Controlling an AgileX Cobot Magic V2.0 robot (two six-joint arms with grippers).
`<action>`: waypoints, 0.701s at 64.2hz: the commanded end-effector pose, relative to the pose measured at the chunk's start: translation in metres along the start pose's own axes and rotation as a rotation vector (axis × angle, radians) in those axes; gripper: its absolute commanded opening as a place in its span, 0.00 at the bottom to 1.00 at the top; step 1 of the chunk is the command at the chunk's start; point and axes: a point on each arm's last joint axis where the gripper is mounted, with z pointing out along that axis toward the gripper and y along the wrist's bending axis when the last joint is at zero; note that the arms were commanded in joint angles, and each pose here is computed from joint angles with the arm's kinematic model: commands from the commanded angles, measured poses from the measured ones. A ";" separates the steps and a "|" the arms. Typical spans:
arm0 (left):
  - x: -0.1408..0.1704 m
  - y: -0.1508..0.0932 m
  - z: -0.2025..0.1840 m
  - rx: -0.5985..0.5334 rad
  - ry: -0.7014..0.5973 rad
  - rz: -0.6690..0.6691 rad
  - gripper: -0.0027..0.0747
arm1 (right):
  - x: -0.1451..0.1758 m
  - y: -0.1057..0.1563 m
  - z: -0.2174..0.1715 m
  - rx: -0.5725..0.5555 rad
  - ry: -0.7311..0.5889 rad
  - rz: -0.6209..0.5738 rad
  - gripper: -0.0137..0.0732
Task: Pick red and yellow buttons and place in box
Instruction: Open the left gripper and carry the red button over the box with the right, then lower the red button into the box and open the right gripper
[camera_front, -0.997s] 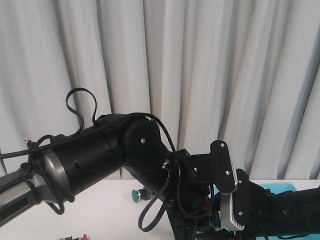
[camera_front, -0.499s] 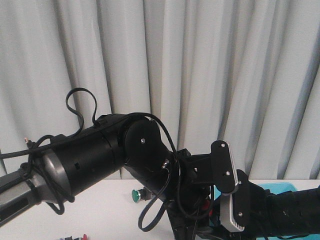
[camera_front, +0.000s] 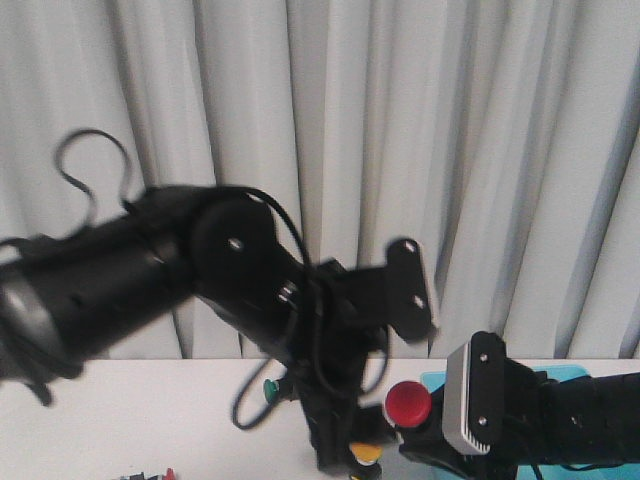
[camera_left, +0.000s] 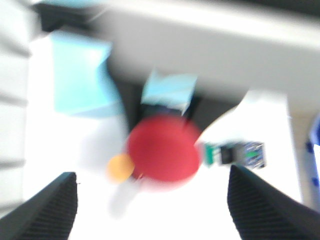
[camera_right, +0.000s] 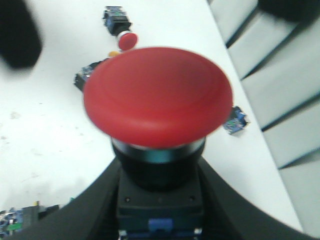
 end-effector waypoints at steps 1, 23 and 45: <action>0.000 0.016 -0.051 -0.146 -0.072 -0.071 0.78 | -0.017 -0.014 -0.020 0.135 -0.014 0.040 0.41; 0.043 0.052 -0.071 -0.249 -0.041 -0.408 0.75 | 0.002 -0.034 -0.030 0.438 0.067 0.720 0.41; 0.042 0.052 -0.070 -0.245 -0.041 -0.409 0.75 | 0.071 -0.030 -0.054 0.425 0.428 1.059 0.41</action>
